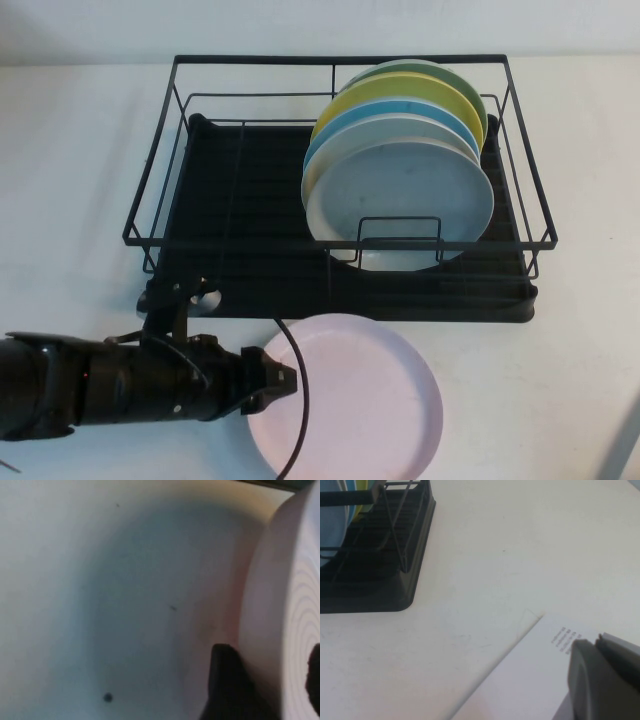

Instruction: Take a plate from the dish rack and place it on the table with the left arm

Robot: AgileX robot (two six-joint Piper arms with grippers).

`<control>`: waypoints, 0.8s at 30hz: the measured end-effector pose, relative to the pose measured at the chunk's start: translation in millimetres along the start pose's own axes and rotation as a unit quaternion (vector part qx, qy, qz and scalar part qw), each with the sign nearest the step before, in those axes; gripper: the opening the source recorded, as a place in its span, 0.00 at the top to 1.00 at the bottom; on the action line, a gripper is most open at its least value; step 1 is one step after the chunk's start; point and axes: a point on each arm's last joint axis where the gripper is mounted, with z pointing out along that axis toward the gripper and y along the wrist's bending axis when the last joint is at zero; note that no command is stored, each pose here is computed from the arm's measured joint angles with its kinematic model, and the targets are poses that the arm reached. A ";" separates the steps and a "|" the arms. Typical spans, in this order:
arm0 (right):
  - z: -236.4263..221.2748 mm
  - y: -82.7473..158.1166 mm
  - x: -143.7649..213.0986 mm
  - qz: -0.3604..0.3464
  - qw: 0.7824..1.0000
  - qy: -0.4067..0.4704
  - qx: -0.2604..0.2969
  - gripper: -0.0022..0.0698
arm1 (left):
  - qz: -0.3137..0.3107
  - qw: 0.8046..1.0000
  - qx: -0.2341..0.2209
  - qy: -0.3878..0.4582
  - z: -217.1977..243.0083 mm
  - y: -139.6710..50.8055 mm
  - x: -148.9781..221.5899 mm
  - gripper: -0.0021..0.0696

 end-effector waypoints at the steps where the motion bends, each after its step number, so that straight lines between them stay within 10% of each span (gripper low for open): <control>1: 0.0 0.0 0.0 0.000 1.000 0.000 0.000 1.00 | 0.008 1.000 -0.008 -0.002 0.0 1.8 -0.8 0.51; 12: 0.0 0.0 0.0 0.000 1.000 0.000 0.000 1.00 | 0.069 0.995 -0.047 -0.056 -28.8 7.8 -19.6 0.36; 20: 0.0 0.0 0.0 0.000 1.000 0.000 0.000 1.00 | 0.223 0.952 -0.078 -0.195 -115.6 -31.6 -32.1 0.86; 24: 0.0 0.0 0.0 0.000 1.000 0.000 0.000 1.00 | 0.264 0.934 -0.075 -0.229 -147.0 -50.5 -22.0 0.95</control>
